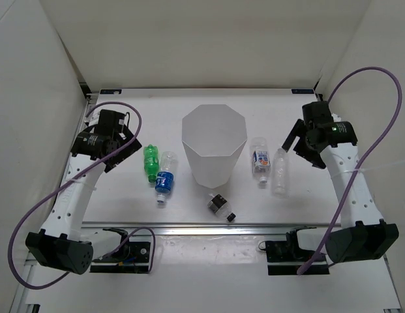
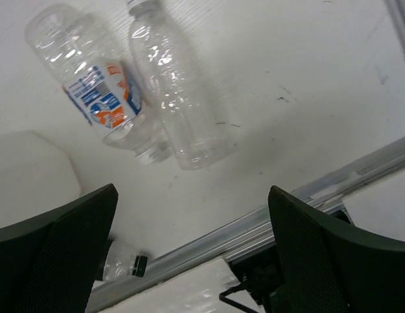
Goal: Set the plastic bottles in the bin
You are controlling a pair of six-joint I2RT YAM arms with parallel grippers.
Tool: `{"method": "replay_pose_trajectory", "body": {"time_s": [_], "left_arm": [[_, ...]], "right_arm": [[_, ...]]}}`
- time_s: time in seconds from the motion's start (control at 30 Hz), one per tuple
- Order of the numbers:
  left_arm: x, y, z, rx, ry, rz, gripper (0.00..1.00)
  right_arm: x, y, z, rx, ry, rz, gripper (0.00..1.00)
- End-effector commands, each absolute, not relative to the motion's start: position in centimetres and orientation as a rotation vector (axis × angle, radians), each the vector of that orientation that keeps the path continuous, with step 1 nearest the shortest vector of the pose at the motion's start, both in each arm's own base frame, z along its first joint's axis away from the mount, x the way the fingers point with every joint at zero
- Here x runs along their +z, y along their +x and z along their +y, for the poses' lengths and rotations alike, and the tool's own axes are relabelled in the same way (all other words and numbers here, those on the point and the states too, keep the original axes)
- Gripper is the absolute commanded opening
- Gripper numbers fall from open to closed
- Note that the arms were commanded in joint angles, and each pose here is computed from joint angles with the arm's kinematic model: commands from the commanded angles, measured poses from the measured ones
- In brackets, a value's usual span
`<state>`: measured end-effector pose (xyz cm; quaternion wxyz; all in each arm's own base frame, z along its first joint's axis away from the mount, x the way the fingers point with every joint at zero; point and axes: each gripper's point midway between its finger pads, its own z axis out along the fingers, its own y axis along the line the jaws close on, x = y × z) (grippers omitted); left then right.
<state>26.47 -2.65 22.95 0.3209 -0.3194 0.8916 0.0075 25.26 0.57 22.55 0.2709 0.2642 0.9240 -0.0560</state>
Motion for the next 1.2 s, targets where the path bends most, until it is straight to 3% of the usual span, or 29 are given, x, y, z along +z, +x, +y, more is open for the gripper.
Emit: {"method": "replay_pose_trajectory", "body": {"time_s": [0.0,0.43,0.77,0.97,1.03,1.17], "left_arm": [[22.9,26.6,-3.6,-0.096,-0.813,2.363,1.00],[21.3,25.9,-4.7,-0.222,-0.774,2.412,1.00],[21.0,24.9,-4.2,-0.190,-0.773,2.452,1.00],[21.1,24.7,-3.9,-0.180,-0.788,2.457,1.00],[21.1,24.7,-3.7,-0.177,-0.799,2.453,1.00],[20.8,24.6,-3.5,-0.169,-0.812,2.457,1.00]], "right_arm": [[22.0,27.2,3.4,0.091,0.535,2.553,1.00],[11.3,30.9,4.1,0.330,0.747,2.793,1.00],[5.6,32.7,2.8,0.281,0.808,2.896,0.97],[3.4,31.7,1.3,0.264,0.903,2.923,0.74],[3.4,31.7,0.9,0.263,0.900,2.922,0.59],[7.2,31.1,0.9,0.263,0.903,2.857,0.41]]}}
